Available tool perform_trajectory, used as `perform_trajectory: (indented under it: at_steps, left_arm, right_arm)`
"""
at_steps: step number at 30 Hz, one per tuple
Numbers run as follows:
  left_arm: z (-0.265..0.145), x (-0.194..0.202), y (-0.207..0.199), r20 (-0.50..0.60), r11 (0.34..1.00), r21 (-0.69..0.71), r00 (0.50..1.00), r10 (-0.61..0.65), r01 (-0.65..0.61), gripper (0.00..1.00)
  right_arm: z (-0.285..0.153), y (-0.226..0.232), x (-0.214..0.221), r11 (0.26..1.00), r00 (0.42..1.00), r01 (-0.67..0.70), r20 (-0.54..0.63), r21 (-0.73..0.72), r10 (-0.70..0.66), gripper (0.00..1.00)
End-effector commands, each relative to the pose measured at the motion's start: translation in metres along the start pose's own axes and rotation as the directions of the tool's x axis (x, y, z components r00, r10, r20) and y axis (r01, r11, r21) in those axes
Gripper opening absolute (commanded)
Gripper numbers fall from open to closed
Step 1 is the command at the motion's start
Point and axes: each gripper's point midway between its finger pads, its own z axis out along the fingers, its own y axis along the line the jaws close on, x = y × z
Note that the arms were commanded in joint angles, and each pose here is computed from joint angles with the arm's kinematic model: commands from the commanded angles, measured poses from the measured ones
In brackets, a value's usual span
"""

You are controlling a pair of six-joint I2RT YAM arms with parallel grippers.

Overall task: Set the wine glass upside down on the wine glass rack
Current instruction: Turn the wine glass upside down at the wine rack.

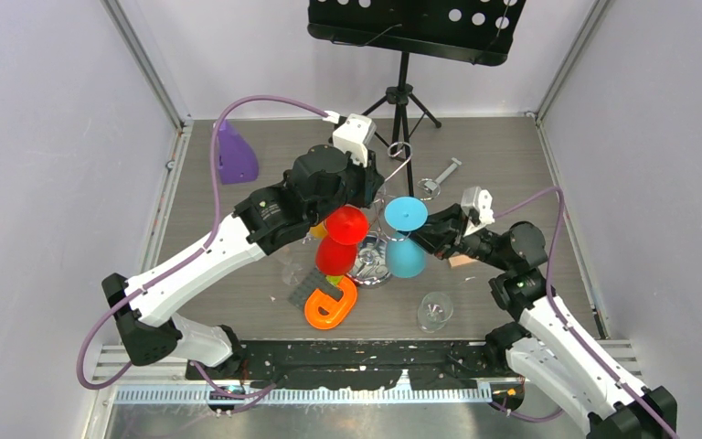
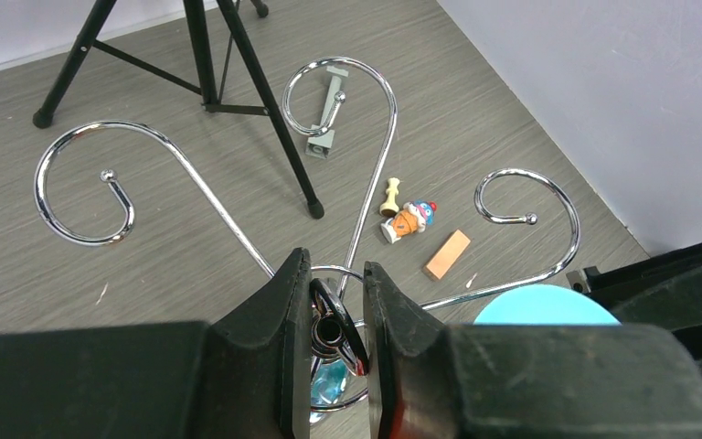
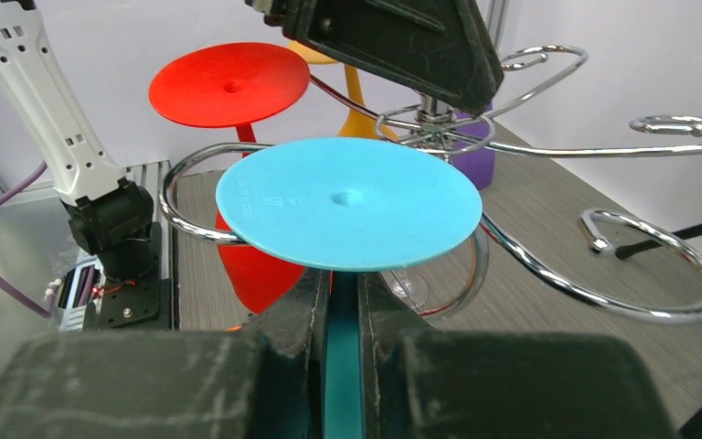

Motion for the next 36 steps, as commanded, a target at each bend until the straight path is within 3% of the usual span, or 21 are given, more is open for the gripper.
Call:
perform_trajectory:
  at_steps: [1, 8, 23, 36]
  left_arm:
    - [0.009, 0.004, 0.002, 0.001, 1.000, -0.010, 1.000, -0.011, 0.011, 0.05]
    - [0.010, 0.004, 0.003, 0.000, 1.000, -0.013, 1.000, -0.015, 0.015, 0.00]
    - [0.010, 0.005, 0.002, -0.008, 1.000, -0.015, 1.000, -0.026, 0.026, 0.00]
    - [0.011, 0.006, 0.002, -0.012, 0.999, -0.017, 0.999, -0.029, 0.029, 0.00]
  right_arm:
    - [0.008, 0.004, -0.028, 0.998, 0.994, 0.056, 0.094, -0.002, -0.056, 0.05]
    - [0.014, 0.012, -0.032, 0.998, 0.986, 0.057, 0.157, -0.027, -0.052, 0.05]
    - [0.039, 0.034, -0.023, 0.990, 0.993, 0.036, 0.118, -0.136, -0.020, 0.05]
    - [0.020, 0.061, -0.024, 0.969, 0.987, 0.103, 0.142, -0.225, -0.072, 0.05]
